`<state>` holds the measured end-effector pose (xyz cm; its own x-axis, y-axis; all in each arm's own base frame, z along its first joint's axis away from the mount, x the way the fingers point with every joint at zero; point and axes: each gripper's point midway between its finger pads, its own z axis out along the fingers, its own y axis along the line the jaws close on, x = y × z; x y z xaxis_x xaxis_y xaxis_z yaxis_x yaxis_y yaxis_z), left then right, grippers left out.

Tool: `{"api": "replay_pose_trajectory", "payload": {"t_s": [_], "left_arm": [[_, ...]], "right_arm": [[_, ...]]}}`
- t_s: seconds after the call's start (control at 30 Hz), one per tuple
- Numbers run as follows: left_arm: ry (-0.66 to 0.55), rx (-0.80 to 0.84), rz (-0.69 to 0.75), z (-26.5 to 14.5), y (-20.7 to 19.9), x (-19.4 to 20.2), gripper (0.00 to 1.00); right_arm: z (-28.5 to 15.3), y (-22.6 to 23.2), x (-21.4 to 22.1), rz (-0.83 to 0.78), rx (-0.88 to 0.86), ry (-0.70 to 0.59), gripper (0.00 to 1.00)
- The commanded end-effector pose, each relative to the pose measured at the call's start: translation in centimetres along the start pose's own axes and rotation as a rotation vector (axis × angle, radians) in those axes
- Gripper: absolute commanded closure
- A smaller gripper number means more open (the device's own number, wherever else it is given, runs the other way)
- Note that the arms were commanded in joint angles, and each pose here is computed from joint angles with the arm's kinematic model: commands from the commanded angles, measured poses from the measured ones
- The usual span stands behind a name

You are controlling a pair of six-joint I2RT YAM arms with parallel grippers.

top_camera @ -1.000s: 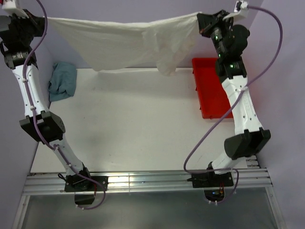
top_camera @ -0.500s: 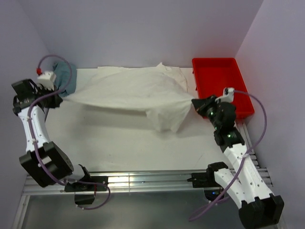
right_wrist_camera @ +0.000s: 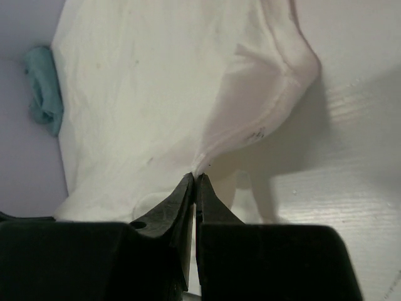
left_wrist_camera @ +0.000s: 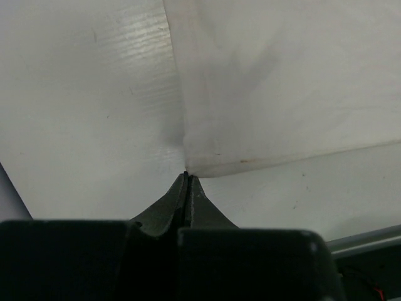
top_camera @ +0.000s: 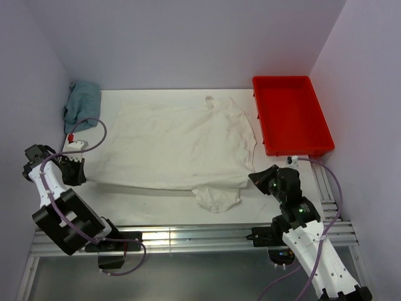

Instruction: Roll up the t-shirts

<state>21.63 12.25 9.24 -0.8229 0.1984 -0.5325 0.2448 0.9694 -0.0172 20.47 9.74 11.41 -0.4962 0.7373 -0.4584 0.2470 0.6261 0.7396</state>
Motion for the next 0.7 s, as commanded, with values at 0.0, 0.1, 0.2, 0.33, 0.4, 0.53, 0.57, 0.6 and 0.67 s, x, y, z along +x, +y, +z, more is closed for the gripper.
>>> {"api": "replay_pose_trajectory", "payload": {"t_s": [0.0, 0.1, 0.2, 0.33, 0.4, 0.53, 0.57, 0.6, 0.67], "left_arm": [[-0.002, 0.010, 0.054, -0.5, 1.1, -0.7, 1.00], [-0.011, 0.057, 0.023, -0.1, 1.8, -1.8, 1.00], [-0.034, 0.097, 0.002, 0.0, 2.5, -3.7, 1.00], [-0.055, 0.123, 0.022, 1.2, 2.4, -6.7, 1.00], [-0.080, 0.113, 0.028, 1.7, 2.4, -8.5, 1.00], [-0.094, 0.147, 0.034, 3.7, 1.3, -11.6, 1.00], [-0.096, 0.155, 0.031, 4.3, 1.5, -12.3, 1.00], [-0.102, 0.157, 0.013, 4.6, 1.5, -12.9, 1.00], [-0.100, 0.165, 0.016, 5.7, 1.3, -13.9, 1.00]], "right_arm": [[0.0, -1.7, 0.3, -0.010, 0.090, 0.011, 1.00], [0.9, -1.8, -0.3, -0.032, 0.131, 0.010, 1.00], [2.1, -0.8, -1.0, -0.058, 0.143, 0.014, 1.00], [3.6, -0.2, -2.4, -0.097, 0.207, 0.012, 1.00], [4.1, 1.2, -3.6, -0.111, 0.196, -0.013, 1.00], [5.7, 1.9, -4.7, -0.144, 0.243, -0.005, 1.00], [5.9, 2.9, -5.4, -0.154, 0.228, -0.016, 1.00], [6.6, 2.6, -5.3, -0.160, 0.250, -0.002, 1.00], [7.4, 3.5, -6.1, -0.172, 0.245, -0.007, 1.00]]}}
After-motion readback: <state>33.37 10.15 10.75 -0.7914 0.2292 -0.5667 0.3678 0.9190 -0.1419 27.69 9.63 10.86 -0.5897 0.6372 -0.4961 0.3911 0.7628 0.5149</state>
